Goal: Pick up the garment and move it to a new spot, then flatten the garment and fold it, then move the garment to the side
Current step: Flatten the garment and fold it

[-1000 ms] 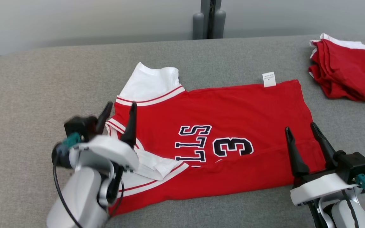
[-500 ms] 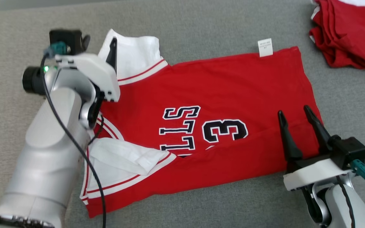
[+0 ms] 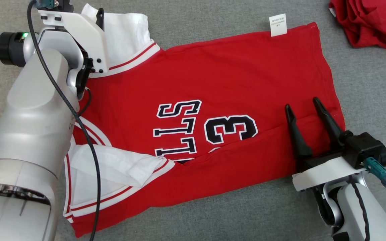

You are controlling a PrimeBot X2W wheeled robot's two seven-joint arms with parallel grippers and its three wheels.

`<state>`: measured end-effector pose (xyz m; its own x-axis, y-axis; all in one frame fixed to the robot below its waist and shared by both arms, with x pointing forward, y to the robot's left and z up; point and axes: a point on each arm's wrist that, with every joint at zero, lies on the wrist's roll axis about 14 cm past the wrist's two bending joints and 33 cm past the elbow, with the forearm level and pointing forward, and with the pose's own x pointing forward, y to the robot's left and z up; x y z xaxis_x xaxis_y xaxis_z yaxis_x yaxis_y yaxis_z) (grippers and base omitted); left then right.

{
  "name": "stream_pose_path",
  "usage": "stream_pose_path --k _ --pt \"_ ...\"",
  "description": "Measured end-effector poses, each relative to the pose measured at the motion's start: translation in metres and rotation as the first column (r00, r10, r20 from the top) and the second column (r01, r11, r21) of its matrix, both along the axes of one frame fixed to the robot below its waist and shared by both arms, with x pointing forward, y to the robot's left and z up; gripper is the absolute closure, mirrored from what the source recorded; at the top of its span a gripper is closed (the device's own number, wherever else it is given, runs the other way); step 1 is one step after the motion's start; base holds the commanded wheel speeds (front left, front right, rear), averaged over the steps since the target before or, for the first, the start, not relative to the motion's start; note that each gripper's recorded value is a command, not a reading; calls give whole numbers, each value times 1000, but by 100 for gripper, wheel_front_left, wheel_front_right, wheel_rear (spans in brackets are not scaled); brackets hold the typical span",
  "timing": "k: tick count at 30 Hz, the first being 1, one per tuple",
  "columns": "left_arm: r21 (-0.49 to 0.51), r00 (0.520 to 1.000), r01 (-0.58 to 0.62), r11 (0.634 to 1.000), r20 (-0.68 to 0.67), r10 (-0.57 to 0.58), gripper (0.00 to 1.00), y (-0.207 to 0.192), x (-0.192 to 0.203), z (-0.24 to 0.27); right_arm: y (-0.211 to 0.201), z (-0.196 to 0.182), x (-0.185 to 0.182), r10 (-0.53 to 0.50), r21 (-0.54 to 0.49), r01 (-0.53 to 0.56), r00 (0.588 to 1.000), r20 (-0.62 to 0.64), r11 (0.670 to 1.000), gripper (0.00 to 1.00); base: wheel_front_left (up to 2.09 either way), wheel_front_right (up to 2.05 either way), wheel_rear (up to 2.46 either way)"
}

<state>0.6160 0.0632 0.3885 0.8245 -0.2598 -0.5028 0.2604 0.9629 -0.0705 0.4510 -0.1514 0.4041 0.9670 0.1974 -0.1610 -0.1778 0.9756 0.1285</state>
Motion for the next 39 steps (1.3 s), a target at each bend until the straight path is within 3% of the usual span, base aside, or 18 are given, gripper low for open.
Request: stream_pose_path --k 15,16,17,19,24,30,36,39 --pt "122 990 53 991 -137 -36 0 -4 13 -27 -12 -16 -12 -31 -25 30 998 -54 999 0 0 0 0" --pt "123 990 54 991 -138 -37 19 -5 15 -27 -12 -16 -13 -33 -25 31 998 -56 999 0 0 0 0" --pt "125 989 59 990 -143 -41 54 -6 15 -28 -13 -16 -13 -35 -26 34 998 -58 999 0 0 0 0" --pt "125 986 70 990 -156 -50 100 -9 14 -31 -14 -17 -14 -40 -28 38 997 -60 999 0 0 0 0" --pt "91 983 69 993 -177 -52 100 -11 18 -31 -16 -17 -10 -47 -30 46 997 -56 998 0 0 0 0" --pt "-58 992 24 998 -118 -31 100 -11 36 -14 -19 -8 11 -52 -24 51 999 -12 998 0 0 0 0" --pt "-218 991 -60 974 -128 33 100 -1 42 -3 -26 4 37 -53 -19 54 998 36 998 0 0 0 0" --pt "-239 992 -69 969 -120 41 100 4 45 3 -27 3 46 -43 -13 43 999 30 999 0 0 0 0"
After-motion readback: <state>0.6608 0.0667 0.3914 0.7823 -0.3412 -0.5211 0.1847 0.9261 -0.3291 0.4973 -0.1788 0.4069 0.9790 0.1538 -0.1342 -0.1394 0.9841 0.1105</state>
